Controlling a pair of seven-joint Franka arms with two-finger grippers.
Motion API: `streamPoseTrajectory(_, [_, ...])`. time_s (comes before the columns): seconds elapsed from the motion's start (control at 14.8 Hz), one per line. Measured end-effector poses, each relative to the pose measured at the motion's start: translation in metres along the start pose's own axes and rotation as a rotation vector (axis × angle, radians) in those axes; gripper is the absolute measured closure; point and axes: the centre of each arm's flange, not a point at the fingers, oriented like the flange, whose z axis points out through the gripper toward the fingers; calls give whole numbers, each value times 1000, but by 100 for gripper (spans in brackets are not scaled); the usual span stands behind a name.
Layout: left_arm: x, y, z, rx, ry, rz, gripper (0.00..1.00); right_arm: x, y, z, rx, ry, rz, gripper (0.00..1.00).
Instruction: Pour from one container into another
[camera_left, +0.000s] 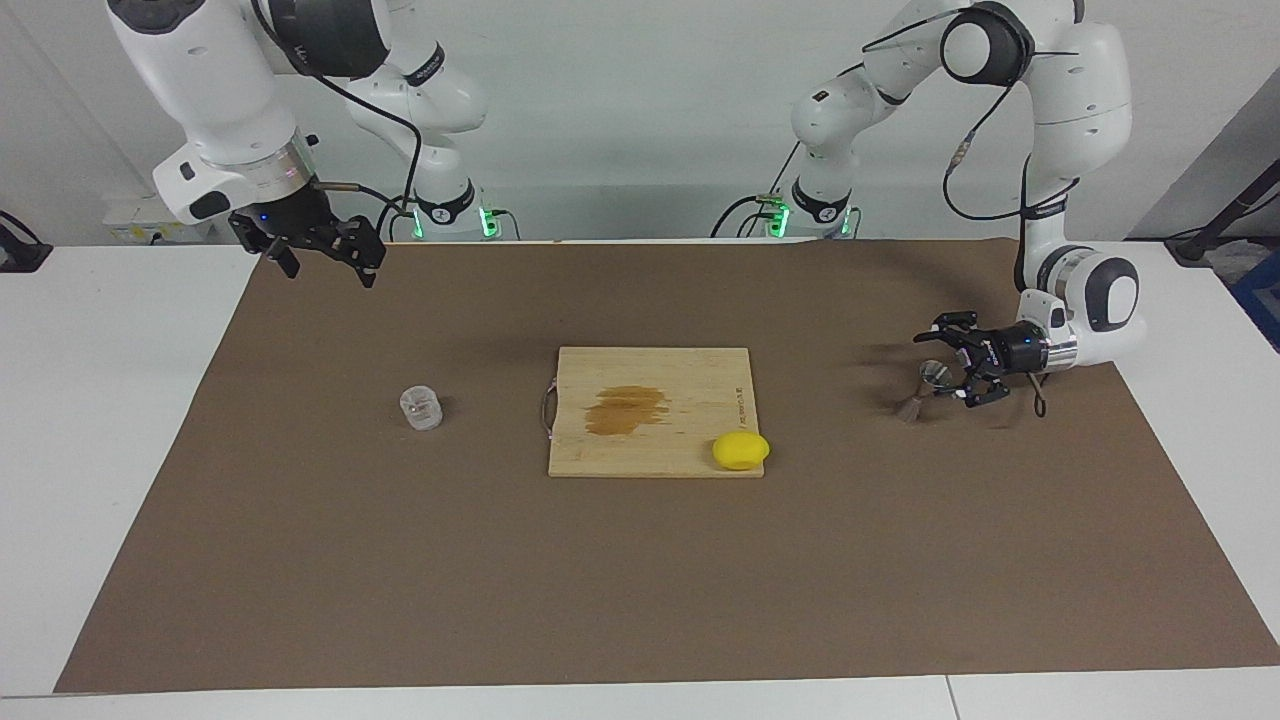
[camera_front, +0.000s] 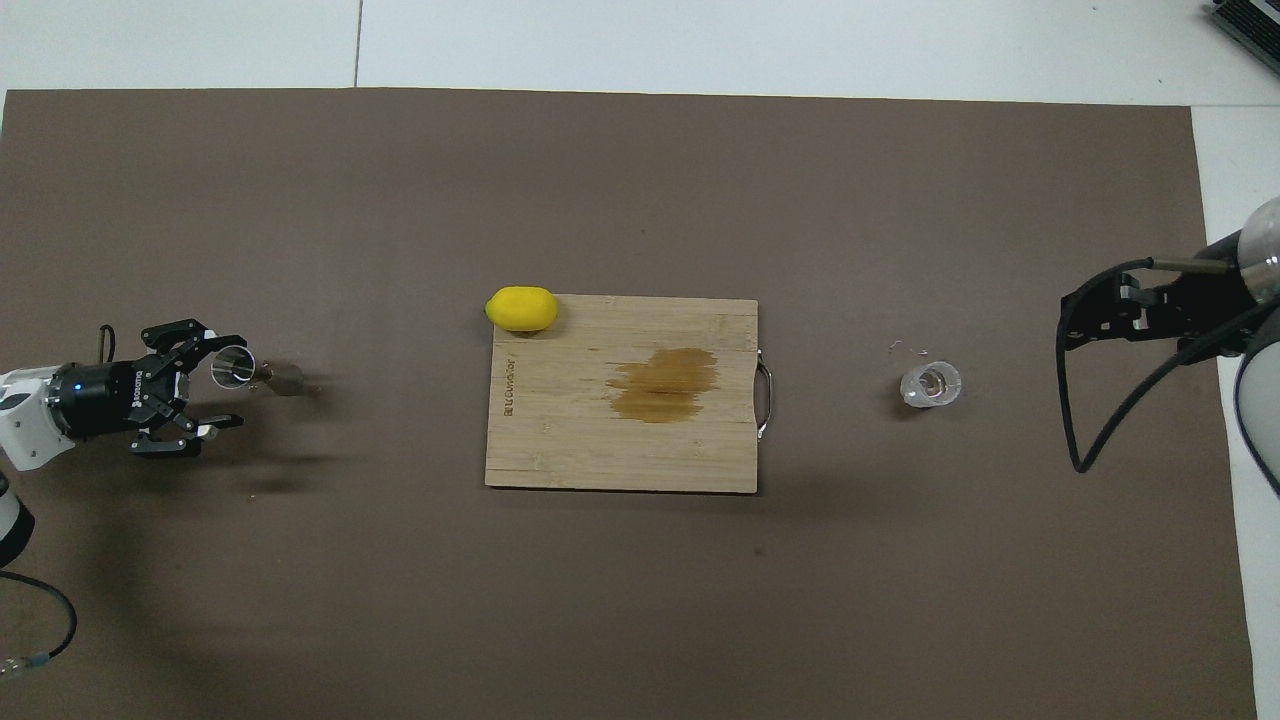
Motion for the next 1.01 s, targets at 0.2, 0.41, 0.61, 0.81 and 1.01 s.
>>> streamPoseTrajectory(0.2, [0, 0, -1, 4, 3, 35, 2, 0, 0, 0, 0, 0, 0, 0])
streamPoseTrajectory(0.41, [0, 0, 0, 3, 3, 83, 1, 0, 0, 2, -1, -4, 0, 0])
streamPoseTrajectory(0.61, [-1, 0, 0, 3, 3, 91, 1, 0, 0, 3, -1, -6, 0, 0])
streamPoseTrajectory(0.81, [-2, -1, 0, 5, 2, 92, 1, 0, 0, 3, -2, -7, 0, 0])
streamPoseTrajectory(1.01, [-2, -1, -1, 7, 0, 92, 2, 0, 0, 4, -2, -8, 0, 0])
